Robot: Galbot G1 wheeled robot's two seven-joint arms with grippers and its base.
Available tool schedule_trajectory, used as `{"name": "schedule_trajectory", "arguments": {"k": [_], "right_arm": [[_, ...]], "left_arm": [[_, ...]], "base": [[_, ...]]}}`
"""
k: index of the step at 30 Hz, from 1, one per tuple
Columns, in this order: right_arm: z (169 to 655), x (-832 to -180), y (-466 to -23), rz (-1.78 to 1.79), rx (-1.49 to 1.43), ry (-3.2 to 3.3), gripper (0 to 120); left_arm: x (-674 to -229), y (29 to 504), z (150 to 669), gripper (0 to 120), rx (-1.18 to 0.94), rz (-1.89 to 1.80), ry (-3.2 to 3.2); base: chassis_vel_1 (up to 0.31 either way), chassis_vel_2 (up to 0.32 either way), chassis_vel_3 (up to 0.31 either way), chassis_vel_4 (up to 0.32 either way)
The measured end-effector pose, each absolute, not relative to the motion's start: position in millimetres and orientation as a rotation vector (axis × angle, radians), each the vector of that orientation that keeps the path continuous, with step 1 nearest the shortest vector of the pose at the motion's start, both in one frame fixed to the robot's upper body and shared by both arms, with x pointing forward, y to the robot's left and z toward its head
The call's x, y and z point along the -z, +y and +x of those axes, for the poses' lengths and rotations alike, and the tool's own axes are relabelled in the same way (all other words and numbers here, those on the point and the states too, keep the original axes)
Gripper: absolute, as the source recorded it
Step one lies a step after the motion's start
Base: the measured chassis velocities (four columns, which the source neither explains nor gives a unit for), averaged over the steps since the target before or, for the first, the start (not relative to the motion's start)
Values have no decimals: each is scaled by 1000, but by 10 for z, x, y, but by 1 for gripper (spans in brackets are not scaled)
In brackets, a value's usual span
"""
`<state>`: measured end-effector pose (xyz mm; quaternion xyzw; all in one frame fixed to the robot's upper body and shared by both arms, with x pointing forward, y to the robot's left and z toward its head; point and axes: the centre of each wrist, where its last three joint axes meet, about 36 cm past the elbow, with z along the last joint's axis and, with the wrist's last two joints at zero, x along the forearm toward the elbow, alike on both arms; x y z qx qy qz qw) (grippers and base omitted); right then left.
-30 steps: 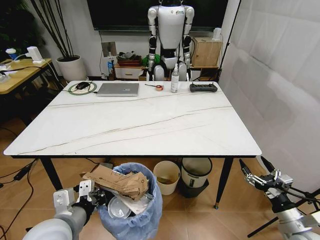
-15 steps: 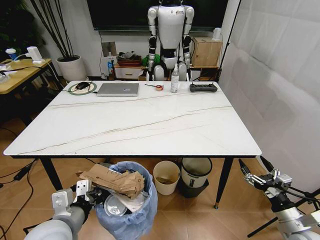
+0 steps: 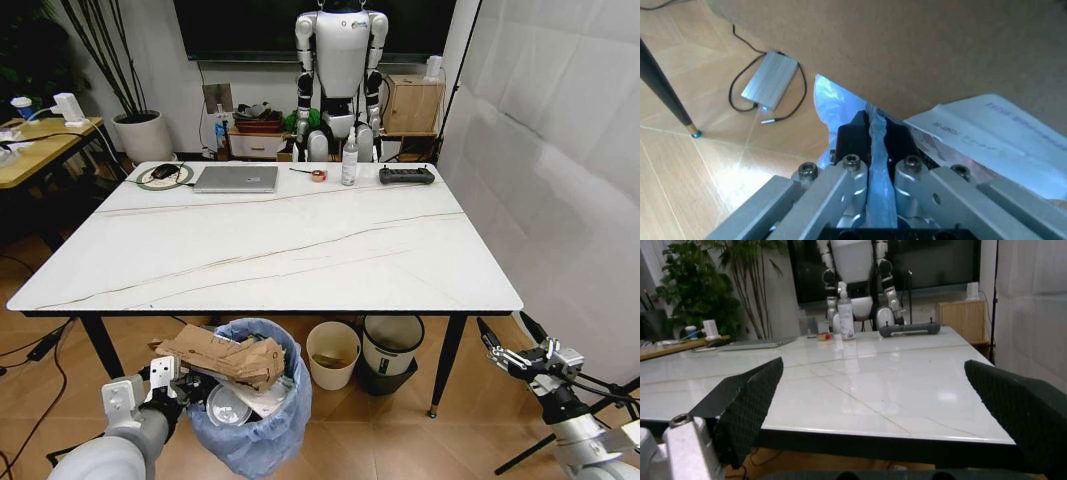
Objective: Pick up the trash bin and place the trash from the table into it.
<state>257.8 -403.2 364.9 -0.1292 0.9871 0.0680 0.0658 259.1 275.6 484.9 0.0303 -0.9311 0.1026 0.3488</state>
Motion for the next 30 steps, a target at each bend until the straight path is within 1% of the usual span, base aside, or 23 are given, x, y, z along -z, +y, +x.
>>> {"name": "schedule_trajectory", "arguments": {"k": [30], "right_arm": [[2580, -3649, -4032, -389, -207, 2978, 100]], "left_arm": [[-4821, 2745, 2577, 0, -280, 94, -2415]], "base": [[0, 0, 0, 0]]}}
